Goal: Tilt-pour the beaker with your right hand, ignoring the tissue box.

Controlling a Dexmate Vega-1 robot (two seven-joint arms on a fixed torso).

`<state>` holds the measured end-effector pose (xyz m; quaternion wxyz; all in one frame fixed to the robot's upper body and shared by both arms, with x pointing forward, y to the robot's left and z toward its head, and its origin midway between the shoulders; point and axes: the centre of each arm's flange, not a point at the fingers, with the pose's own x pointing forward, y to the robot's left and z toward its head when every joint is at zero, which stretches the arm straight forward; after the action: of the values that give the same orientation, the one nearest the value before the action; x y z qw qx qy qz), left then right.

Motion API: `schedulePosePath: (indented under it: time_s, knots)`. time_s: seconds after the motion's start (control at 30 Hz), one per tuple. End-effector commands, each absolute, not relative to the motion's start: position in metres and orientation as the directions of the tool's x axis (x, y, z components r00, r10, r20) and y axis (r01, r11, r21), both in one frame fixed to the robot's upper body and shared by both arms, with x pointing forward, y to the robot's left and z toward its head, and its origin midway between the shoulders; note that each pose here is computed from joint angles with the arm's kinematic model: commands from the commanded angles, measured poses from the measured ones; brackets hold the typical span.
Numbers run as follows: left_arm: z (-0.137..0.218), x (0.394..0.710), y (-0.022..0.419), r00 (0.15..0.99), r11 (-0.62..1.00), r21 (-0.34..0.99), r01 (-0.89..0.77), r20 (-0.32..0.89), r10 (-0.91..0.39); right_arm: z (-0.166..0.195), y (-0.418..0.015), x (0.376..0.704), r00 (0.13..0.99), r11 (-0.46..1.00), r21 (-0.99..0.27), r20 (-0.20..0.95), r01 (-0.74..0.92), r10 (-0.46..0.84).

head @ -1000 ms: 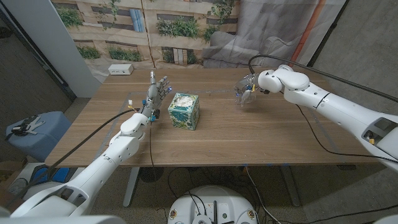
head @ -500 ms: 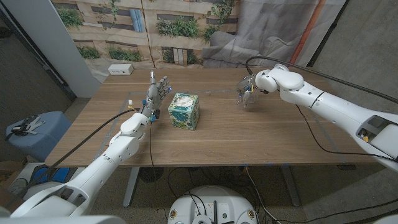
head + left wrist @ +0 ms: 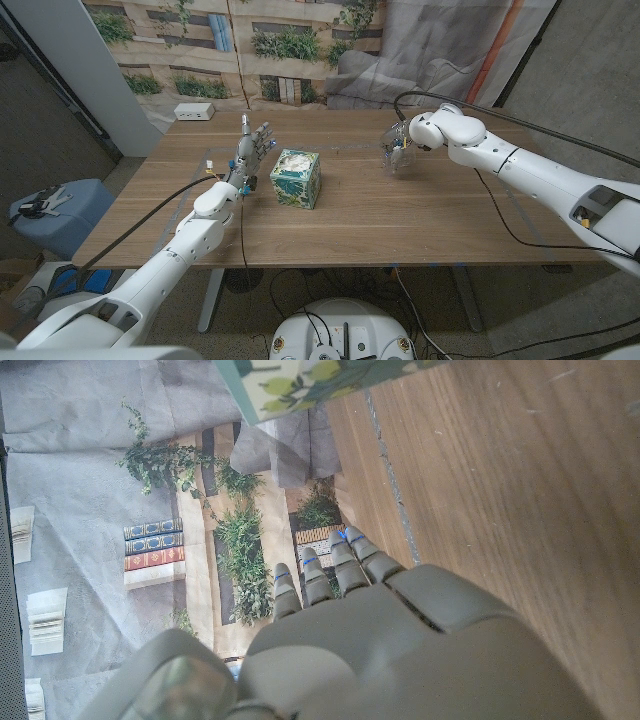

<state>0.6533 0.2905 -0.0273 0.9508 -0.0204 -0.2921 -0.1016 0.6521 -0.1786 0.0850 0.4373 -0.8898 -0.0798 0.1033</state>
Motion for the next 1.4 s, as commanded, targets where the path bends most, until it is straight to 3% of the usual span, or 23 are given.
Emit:
schedulePosePath:
  time_s: [0.03,0.67,0.87,1.4]
  knots:
    - [-0.027,0.653,0.290,0.809,0.979,0.020,0.205,0.559,-0.181,0.084,-0.175,0.650,0.968,-0.608,-0.791,-0.096,0.067,0.231]
    - [-0.027,0.653,0.291,0.809,0.979,0.021,0.205,0.559,-0.181,0.087,-0.188,0.640,0.946,-0.442,-0.889,-0.038,0.115,0.323]
    - [-0.027,0.653,0.291,0.809,0.979,0.021,0.205,0.559,-0.181,0.085,-0.194,0.642,0.934,-0.357,-0.931,-0.054,0.081,0.353]
    - [-0.027,0.653,0.290,0.809,0.979,0.021,0.205,0.559,-0.181,0.075,-0.208,0.646,0.886,-0.091,-0.992,0.035,0.087,0.462]
